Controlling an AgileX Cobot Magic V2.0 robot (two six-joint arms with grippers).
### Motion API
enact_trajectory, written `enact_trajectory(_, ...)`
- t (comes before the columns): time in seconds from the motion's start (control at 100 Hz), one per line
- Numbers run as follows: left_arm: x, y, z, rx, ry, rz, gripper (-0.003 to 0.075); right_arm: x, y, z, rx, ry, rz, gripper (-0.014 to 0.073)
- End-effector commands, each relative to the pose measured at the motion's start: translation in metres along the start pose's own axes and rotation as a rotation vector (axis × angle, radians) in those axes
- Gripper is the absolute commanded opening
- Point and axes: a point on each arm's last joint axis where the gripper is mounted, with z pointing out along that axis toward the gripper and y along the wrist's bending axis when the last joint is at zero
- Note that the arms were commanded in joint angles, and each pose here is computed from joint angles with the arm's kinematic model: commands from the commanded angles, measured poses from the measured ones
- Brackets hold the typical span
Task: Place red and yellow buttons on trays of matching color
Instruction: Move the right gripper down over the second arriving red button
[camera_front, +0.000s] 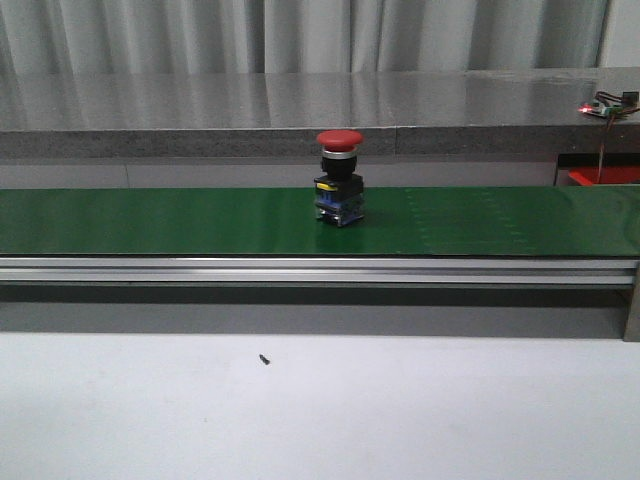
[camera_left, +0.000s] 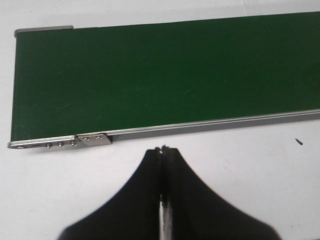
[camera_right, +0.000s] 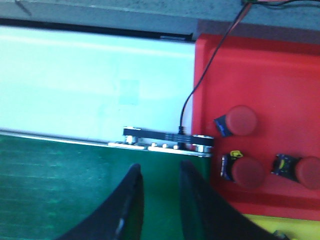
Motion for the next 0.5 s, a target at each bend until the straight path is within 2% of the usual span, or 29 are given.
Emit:
enact_trajectory(0.0,-0.009,-0.004,-0.012,0.008,-0.091,0.003,-0.002,0.004,0.018,-0.031,-0.045,-0.028,-0.012,0.02)
enact_trajectory(0.15,-0.009,-0.004,-0.012,0.008,-0.091,0.003,-0.002,0.01,0.053,-0.027,-0.118,0.033,-0.078,0.0211)
enact_trajectory(0.26,-0.009,-0.004,-0.012,0.008,-0.091,0.003,-0.002,0.014,0.081,-0.026,-0.159,0.043,-0.142,0.0269)
enact_trajectory(0.31,-0.009,-0.004,-0.012,0.008,-0.091,0.003,-0.002,0.015,0.093,-0.027,-0.177,0.042,-0.177,0.0335)
enact_trajectory(0.43,-0.009,-0.004,-0.012,0.007,-0.092,0.003,-0.002,0.02,0.122,-0.028,-0.218,0.048,-0.249,0.0584)
enact_trajectory(0.49,-0.009,-0.004,-0.012,0.007,-0.092,0.003,-0.002,0.023,0.132,-0.029,-0.234,0.051,-0.273,0.0662)
